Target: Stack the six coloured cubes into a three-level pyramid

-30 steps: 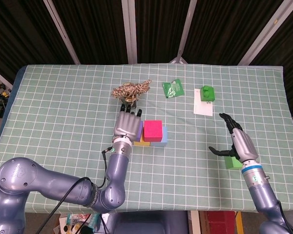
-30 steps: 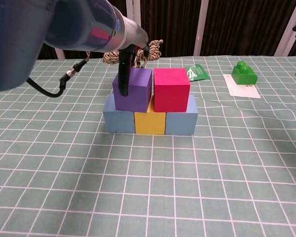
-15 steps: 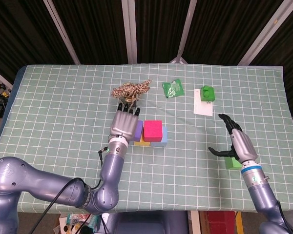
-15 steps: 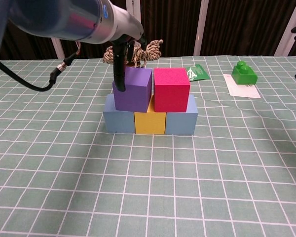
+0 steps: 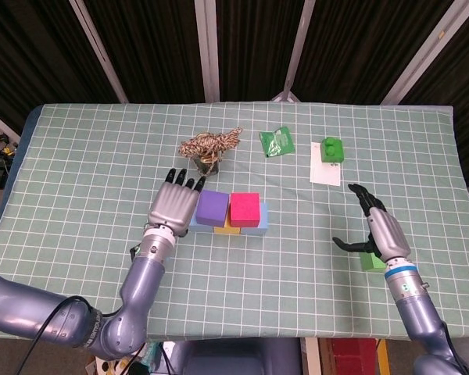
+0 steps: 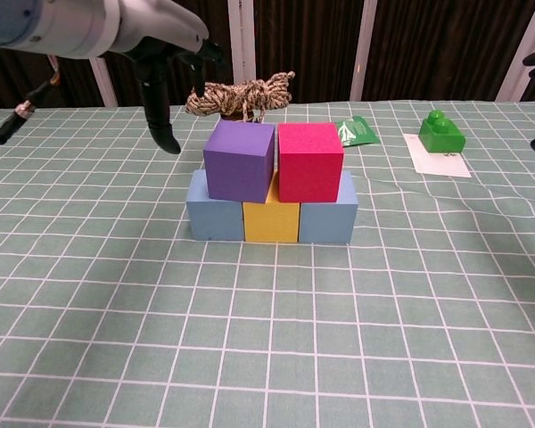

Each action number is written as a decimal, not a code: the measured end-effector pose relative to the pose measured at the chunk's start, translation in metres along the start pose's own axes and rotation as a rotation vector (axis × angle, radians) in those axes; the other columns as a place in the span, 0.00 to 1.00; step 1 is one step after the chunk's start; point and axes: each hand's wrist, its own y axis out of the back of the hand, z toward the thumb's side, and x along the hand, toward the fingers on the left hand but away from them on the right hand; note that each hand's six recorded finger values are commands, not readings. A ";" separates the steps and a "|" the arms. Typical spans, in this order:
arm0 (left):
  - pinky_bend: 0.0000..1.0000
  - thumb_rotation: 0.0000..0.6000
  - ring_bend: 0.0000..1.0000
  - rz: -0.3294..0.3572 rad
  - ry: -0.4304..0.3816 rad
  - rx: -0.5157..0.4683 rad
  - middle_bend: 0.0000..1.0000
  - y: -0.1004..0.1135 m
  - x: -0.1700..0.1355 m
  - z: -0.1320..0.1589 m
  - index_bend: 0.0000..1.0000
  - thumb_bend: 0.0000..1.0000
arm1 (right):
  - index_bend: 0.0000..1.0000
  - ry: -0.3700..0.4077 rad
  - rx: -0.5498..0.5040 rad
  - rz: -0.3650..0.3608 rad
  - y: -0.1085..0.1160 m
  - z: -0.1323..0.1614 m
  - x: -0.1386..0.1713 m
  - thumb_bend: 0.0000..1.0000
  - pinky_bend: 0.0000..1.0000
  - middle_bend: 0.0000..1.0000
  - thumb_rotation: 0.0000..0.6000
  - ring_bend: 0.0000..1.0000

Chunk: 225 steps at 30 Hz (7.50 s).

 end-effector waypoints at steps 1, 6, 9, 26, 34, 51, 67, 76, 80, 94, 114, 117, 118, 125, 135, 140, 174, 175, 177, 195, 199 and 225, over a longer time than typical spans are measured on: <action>0.00 1.00 0.00 -0.005 0.001 0.000 0.16 -0.002 -0.002 -0.003 0.00 0.32 | 0.00 -0.001 0.002 0.001 -0.001 0.000 0.000 0.22 0.00 0.00 1.00 0.00; 0.00 1.00 0.00 -0.030 0.005 -0.002 0.16 -0.014 -0.011 -0.017 0.00 0.35 | 0.00 -0.003 0.012 0.011 -0.004 -0.001 0.000 0.22 0.00 0.00 1.00 0.00; 0.00 1.00 0.00 -0.040 0.017 -0.009 0.16 -0.020 -0.016 -0.027 0.00 0.35 | 0.00 -0.004 0.014 0.014 -0.005 -0.001 0.000 0.22 0.00 0.00 1.00 0.00; 0.00 1.00 0.00 -0.098 -0.003 -0.043 0.18 -0.049 -0.016 -0.038 0.00 0.35 | 0.00 -0.005 0.034 0.032 -0.011 -0.001 0.002 0.22 0.00 0.00 1.00 0.00; 0.00 1.00 0.00 -0.104 -0.053 -0.042 0.18 -0.054 -0.013 -0.022 0.00 0.35 | 0.00 -0.004 0.033 0.034 -0.012 -0.001 0.002 0.22 0.00 0.00 1.00 0.00; 0.00 1.00 0.00 -0.113 -0.111 -0.038 0.18 -0.060 -0.009 0.004 0.00 0.35 | 0.00 0.004 0.028 0.037 -0.013 0.002 0.004 0.22 0.00 0.00 1.00 0.00; 0.00 1.00 0.00 -0.115 -0.102 -0.026 0.19 -0.060 -0.012 0.005 0.00 0.35 | 0.00 0.010 0.021 0.037 -0.012 0.003 0.006 0.22 0.00 0.00 1.00 0.00; 0.00 1.00 0.00 -0.063 -0.078 -0.075 0.17 -0.043 -0.021 -0.012 0.00 0.35 | 0.00 0.008 0.023 0.034 -0.011 0.001 0.005 0.22 0.00 0.00 1.00 0.00; 0.00 1.00 0.00 -0.017 -0.069 -0.127 0.14 -0.032 -0.027 -0.021 0.00 0.34 | 0.00 0.007 0.028 0.037 -0.011 0.001 0.005 0.22 0.00 0.00 1.00 0.00; 0.00 1.00 0.00 0.185 -0.034 -0.251 0.10 -0.025 -0.052 -0.065 0.00 0.15 | 0.00 -0.015 0.100 0.042 -0.011 -0.009 0.001 0.22 0.00 0.00 1.00 0.00; 0.00 1.00 0.00 0.387 0.107 -0.352 0.06 -0.080 -0.126 -0.153 0.00 0.15 | 0.00 -0.025 0.431 0.153 -0.025 -0.025 0.017 0.17 0.00 0.00 1.00 0.00; 0.00 1.00 0.00 0.385 0.114 -0.365 0.06 -0.087 -0.130 -0.158 0.00 0.15 | 0.00 -0.047 0.472 0.173 -0.026 -0.033 0.025 0.16 0.00 0.00 1.00 0.00; 0.00 1.00 0.00 0.386 0.113 -0.366 0.06 -0.088 -0.130 -0.158 0.00 0.15 | 0.00 -0.049 0.480 0.170 -0.026 -0.035 0.025 0.16 0.00 0.00 1.00 0.00; 0.00 1.00 0.00 0.400 0.085 -0.353 0.06 -0.091 -0.135 -0.161 0.00 0.15 | 0.00 -0.051 0.563 0.126 -0.020 -0.052 0.019 0.17 0.00 0.08 1.00 0.00; 0.00 1.00 0.00 0.417 0.062 -0.366 0.06 -0.087 -0.141 -0.160 0.00 0.15 | 0.00 -0.066 0.624 0.112 -0.019 -0.075 0.013 0.17 0.00 0.19 1.00 0.03; 0.00 1.00 0.00 0.426 0.057 -0.377 0.06 -0.084 -0.144 -0.161 0.00 0.15 | 0.00 -0.080 0.652 0.160 -0.026 -0.084 0.016 0.16 0.00 0.20 1.00 0.04; 0.00 1.00 0.00 0.413 0.035 -0.387 0.06 -0.085 -0.146 -0.158 0.00 0.15 | 0.03 -0.166 0.742 0.162 -0.025 -0.130 0.006 0.18 0.00 0.43 1.00 0.27; 0.00 1.00 0.00 0.413 0.035 -0.387 0.06 -0.085 -0.146 -0.158 0.00 0.15 | 0.04 -0.167 0.735 0.159 -0.025 -0.130 0.006 0.18 0.00 0.44 1.00 0.28; 0.00 1.00 0.00 0.413 0.035 -0.387 0.06 -0.085 -0.146 -0.157 0.00 0.15 | 0.06 -0.170 0.722 0.151 -0.025 -0.129 0.006 0.18 0.00 0.46 1.00 0.30; 0.00 1.00 0.00 0.403 0.042 -0.391 0.06 -0.086 -0.144 -0.158 0.00 0.15 | 0.06 -0.248 0.482 0.115 -0.028 -0.112 -0.004 0.18 0.00 0.47 1.00 0.31; 0.00 1.00 0.00 0.401 0.045 -0.390 0.06 -0.086 -0.143 -0.159 0.00 0.15 | 0.07 -0.253 0.459 0.106 -0.028 -0.105 -0.007 0.18 0.00 0.47 1.00 0.31; 0.00 1.00 0.00 0.383 0.063 -0.471 0.06 -0.075 -0.140 -0.178 0.00 0.15 | 0.08 -0.010 0.595 -0.017 0.020 0.089 -0.038 0.18 0.00 0.50 1.00 0.31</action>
